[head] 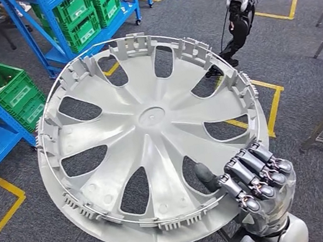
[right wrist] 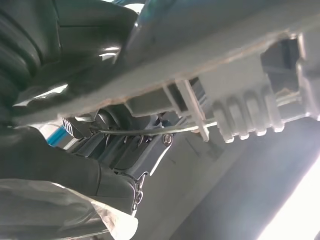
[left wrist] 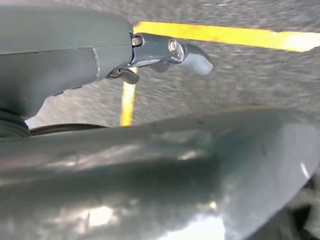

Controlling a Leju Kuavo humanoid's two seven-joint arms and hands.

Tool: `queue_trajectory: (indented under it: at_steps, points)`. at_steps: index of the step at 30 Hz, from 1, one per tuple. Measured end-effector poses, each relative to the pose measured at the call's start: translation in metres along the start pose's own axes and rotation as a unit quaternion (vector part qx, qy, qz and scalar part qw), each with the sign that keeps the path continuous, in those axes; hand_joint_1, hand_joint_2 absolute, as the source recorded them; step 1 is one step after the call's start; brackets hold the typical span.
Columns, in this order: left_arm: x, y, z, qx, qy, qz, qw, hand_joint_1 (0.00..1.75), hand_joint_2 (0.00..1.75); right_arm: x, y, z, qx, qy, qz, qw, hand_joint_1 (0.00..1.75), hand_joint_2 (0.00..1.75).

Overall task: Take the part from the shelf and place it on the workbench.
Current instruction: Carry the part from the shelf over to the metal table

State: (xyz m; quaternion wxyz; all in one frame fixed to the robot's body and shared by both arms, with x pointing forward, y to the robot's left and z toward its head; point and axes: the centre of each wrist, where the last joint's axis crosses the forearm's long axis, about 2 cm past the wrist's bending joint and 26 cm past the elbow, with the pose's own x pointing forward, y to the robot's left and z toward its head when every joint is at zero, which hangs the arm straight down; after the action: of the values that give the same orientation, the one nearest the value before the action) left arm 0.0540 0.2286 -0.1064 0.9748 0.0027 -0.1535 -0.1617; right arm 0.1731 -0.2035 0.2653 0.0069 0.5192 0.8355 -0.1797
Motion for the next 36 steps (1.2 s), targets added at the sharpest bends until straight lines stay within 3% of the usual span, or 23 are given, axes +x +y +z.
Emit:
queue_trajectory:
  at_steps: [36]
  points:
    - [0.0005,0.0060,-0.0009,-0.006,-0.017,-0.002,1.000,0.00,0.00,-0.0009,-0.0016,0.0000,0.001,-0.002,0.005,1.000,1.75,1.75]
